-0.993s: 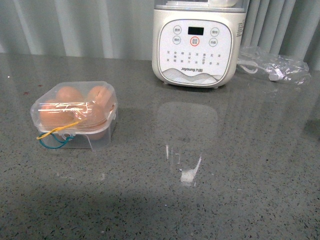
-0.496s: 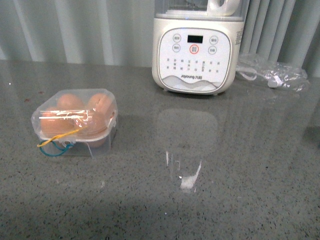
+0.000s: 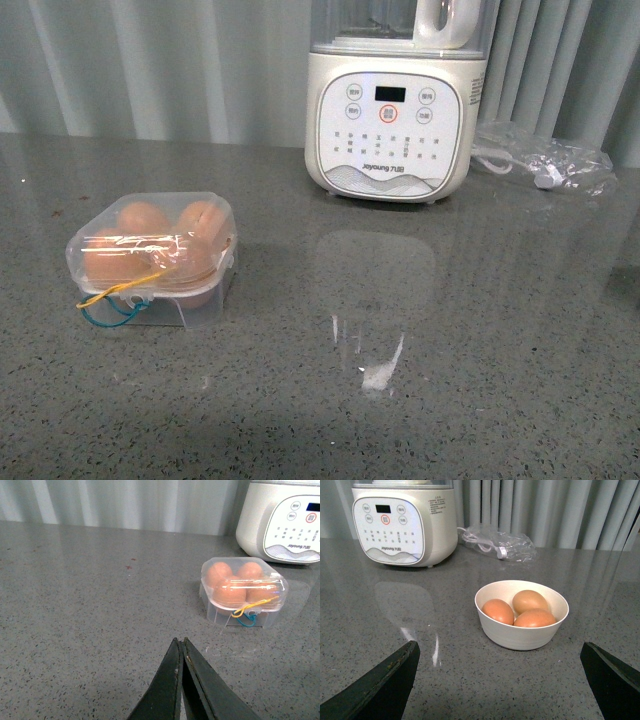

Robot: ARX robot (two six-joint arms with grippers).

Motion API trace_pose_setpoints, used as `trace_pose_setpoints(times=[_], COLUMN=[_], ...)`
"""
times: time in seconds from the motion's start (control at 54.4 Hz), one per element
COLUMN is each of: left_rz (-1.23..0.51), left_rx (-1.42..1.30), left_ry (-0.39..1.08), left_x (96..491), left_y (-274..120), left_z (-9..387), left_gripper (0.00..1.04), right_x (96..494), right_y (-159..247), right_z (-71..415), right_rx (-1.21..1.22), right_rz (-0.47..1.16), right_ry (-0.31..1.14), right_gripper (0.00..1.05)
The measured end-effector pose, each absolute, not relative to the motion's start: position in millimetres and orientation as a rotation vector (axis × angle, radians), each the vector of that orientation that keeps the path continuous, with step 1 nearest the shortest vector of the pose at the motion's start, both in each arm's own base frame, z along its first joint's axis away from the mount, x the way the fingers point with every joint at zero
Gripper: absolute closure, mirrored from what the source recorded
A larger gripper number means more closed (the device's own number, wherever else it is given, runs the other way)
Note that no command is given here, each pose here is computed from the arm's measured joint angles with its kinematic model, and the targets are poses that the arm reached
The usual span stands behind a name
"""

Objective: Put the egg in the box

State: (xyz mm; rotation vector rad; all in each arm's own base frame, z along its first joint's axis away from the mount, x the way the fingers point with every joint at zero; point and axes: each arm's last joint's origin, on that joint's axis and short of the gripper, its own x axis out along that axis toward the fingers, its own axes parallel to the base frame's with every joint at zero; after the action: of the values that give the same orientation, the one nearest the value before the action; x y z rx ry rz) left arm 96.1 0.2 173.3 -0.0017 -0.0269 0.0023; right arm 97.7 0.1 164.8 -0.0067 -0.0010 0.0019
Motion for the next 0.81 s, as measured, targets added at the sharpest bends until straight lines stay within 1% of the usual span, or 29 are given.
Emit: trace_pose_setpoints(times=[0.404, 0.423, 0.478, 0.57, 0.625, 0.644, 0.68, 0.735, 0.809], left_rz=[0.002, 0.002, 0.002, 0.002, 0.002, 0.002, 0.002, 0.002, 0.002], left_rx=[-0.002, -0.002, -0.002, -0.002, -0.002, -0.002, -0.002, -0.002, -0.002], left_ry=[-0.026, -0.026, -0.026, -0.026, -0.025, -0.026, -0.026, -0.026, -0.026], left_x=[96.1, 96.1, 96.1, 96.1, 96.1, 96.1, 96.1, 96.1, 96.1], left_y=[0.2, 0.2, 0.2, 0.2, 0.2, 0.2, 0.2, 0.2, 0.2], left_z=[173.2, 173.2, 173.2, 173.2, 173.1, 173.2, 173.2, 173.2, 173.2], left_gripper=[1.01, 1.0, 0.89, 0.77, 0.66, 0.64, 0.57, 0.5, 0.37], right_x=[97.7, 97.7, 97.7, 97.7, 97.7, 97.7, 97.7, 97.7, 97.7], right_y=[0.1, 0.1, 0.1, 0.1, 0.1, 0.1, 0.1, 0.1, 0.1], right_z=[164.9, 164.9, 164.9, 164.9, 164.9, 164.9, 164.9, 164.9, 164.9], right_rx=[-0.007, -0.007, -0.007, -0.007, -0.007, -0.007, -0.007, -0.007, -0.007], right_rz=[0.002, 0.002, 0.002, 0.002, 0.002, 0.002, 0.002, 0.002, 0.002], right_ry=[-0.001, -0.001, -0.001, -0.001, -0.001, -0.001, -0.001, -0.001, -0.001], right_gripper=[0.07, 0.07, 0.07, 0.07, 0.07, 0.07, 0.07, 0.07, 0.07])
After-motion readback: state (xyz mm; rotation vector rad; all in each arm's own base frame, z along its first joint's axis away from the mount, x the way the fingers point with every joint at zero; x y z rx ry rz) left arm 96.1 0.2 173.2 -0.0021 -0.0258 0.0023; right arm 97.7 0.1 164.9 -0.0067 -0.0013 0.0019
